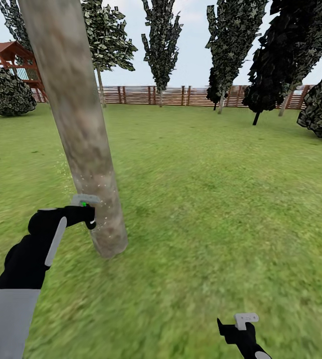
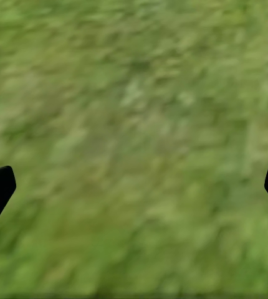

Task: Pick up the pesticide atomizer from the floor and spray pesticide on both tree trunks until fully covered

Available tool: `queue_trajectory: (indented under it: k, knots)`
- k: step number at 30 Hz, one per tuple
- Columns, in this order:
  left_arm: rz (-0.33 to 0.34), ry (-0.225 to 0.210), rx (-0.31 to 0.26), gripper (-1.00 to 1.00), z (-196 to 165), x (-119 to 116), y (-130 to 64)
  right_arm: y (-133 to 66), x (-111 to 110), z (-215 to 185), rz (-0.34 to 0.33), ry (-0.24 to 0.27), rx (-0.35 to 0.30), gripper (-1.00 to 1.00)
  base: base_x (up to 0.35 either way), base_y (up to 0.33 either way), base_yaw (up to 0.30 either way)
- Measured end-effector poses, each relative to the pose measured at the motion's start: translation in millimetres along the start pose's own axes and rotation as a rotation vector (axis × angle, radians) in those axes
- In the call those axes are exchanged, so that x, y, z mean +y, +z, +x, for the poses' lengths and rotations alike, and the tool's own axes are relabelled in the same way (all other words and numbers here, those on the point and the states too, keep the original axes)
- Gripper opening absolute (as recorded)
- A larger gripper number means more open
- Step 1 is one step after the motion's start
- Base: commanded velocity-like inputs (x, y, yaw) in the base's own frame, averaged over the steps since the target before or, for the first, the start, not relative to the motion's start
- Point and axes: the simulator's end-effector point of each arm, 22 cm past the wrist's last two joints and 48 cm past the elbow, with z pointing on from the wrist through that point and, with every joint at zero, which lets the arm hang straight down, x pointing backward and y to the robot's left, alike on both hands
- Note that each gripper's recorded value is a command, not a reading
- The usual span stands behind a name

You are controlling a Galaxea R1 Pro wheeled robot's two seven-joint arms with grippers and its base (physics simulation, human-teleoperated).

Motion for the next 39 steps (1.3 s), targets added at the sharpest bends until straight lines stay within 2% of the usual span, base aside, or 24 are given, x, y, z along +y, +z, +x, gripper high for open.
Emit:
queue_trajectory:
  k: [9,12,15,19,23,26,31,32,33,39]
  knots:
    - [-0.024,-0.019,0.046,-1.00,7.0,18.3,16.3,0.0,0.0,0.1,0.000,0.000,0.000,1.00,0.000,0.000,0.000]
    - [-0.028,-0.020,0.043,-1.00,2.7,20.4,17.4,0.0,0.0,0.1,0.000,0.000,0.000,1.00,0.000,0.000,0.000]
    - [-0.056,-0.011,0.033,-1.00,-5.0,36.2,14.1,0.0,0.0,0.0,0.000,0.000,0.000,1.00,0.000,0.000,0.000]
    - [-0.082,-0.064,0.013,-1.00,-12.9,60.8,8.3,0.0,0.0,0.1,0.000,0.000,0.000,1.00,0.000,0.000,0.000]
    - [-0.058,-0.083,0.009,-1.00,-14.3,49.9,9.9,0.0,0.0,0.0,0.000,0.000,0.000,1.00,0.000,0.000,0.000]
    - [-0.010,-0.097,0.007,-1.00,-15.0,22.4,14.3,0.0,0.0,0.1,0.000,0.000,0.000,1.00,0.000,0.000,0.000]
    - [0.034,-0.052,0.017,-1.00,-13.9,-13.9,19.0,0.0,0.0,0.1,0.000,0.000,0.000,1.00,0.000,0.000,0.000]
    - [0.007,-0.040,-0.021,-1.00,-42.0,-0.8,13.3,0.0,0.0,0.0,0.000,0.000,0.000,1.00,0.000,0.000,0.000]
    - [0.005,-0.045,-0.041,-1.00,-55.6,3.8,9.8,0.0,0.0,0.0,0.000,0.000,0.000,1.00,0.000,0.000,0.000]
    - [-0.051,-0.070,-0.071,-1.00,-73.4,42.4,0.0,0.0,0.0,0.0,0.000,0.000,0.000,1.00,0.000,0.000,0.000]
